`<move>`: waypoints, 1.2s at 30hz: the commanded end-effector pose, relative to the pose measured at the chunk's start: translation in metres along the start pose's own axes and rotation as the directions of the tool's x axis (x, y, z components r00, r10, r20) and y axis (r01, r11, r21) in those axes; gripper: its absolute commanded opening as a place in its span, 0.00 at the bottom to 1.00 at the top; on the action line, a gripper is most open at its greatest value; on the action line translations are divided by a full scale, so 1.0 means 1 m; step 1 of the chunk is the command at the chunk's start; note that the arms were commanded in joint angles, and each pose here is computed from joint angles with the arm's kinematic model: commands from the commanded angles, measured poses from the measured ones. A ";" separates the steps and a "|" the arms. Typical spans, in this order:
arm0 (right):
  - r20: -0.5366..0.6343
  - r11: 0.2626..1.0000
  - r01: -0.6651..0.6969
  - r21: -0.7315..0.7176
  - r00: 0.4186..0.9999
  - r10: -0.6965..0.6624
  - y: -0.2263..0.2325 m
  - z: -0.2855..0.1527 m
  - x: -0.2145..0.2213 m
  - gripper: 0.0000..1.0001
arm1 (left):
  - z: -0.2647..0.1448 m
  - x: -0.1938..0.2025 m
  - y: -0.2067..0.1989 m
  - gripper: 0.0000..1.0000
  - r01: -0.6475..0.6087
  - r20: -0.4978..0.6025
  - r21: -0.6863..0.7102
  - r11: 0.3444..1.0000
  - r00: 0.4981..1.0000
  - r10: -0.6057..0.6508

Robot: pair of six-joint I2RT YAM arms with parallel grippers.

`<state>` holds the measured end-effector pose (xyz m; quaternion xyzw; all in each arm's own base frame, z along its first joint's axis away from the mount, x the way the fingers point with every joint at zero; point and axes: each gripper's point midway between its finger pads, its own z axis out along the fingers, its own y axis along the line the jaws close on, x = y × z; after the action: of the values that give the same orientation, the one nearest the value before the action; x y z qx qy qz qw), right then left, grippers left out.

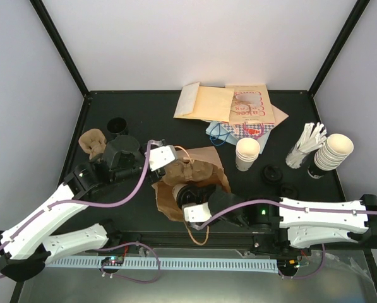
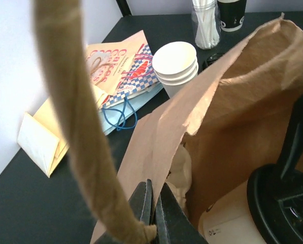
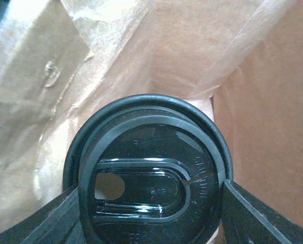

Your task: Pack the takeout coffee

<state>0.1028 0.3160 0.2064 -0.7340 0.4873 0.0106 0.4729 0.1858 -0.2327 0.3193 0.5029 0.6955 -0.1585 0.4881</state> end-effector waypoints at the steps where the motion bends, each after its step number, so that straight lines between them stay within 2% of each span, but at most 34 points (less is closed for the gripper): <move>1: 0.011 0.999 0.042 0.034 0.999 -0.042 -0.001 0.007 -0.006 0.55 | -0.014 -0.025 0.009 0.02 0.003 0.076 -0.041 0.999 0.997 0.000; 7: -0.041 0.994 0.057 0.095 0.998 -0.053 -0.014 0.018 -0.004 0.56 | -0.013 -0.025 -0.025 0.02 -0.046 0.095 0.129 0.991 0.995 0.034; 12: -0.102 0.994 0.048 0.103 0.994 -0.038 -0.021 0.030 0.000 0.56 | -0.013 -0.018 -0.036 0.01 -0.040 0.085 0.162 0.986 0.996 0.026; 19: -0.162 0.993 0.012 0.120 0.987 0.008 -0.038 0.038 0.012 0.55 | -0.021 -0.017 -0.031 0.02 -0.047 0.096 0.114 0.992 0.995 0.036; 24: -0.151 0.989 -0.047 0.137 0.986 0.068 -0.053 0.024 0.016 0.55 | -0.022 -0.013 -0.018 0.01 -0.063 0.078 0.037 0.997 0.995 0.060; 30: -0.199 0.996 -0.036 0.080 0.979 0.052 -0.035 0.015 0.035 0.55 | -0.027 -0.019 0.003 0.02 -0.108 0.083 -0.084 0.991 0.990 0.115; 36: -0.166 0.998 -0.042 0.046 0.985 0.049 -0.019 0.038 0.031 0.54 | -0.031 -0.024 0.027 0.02 -0.172 0.063 -0.224 0.959 0.980 0.190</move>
<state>0.1519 0.3120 0.1994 -0.7054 0.5404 -0.0646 0.4540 0.1762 -0.2215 0.3372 0.5214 0.6585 -0.1152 0.5304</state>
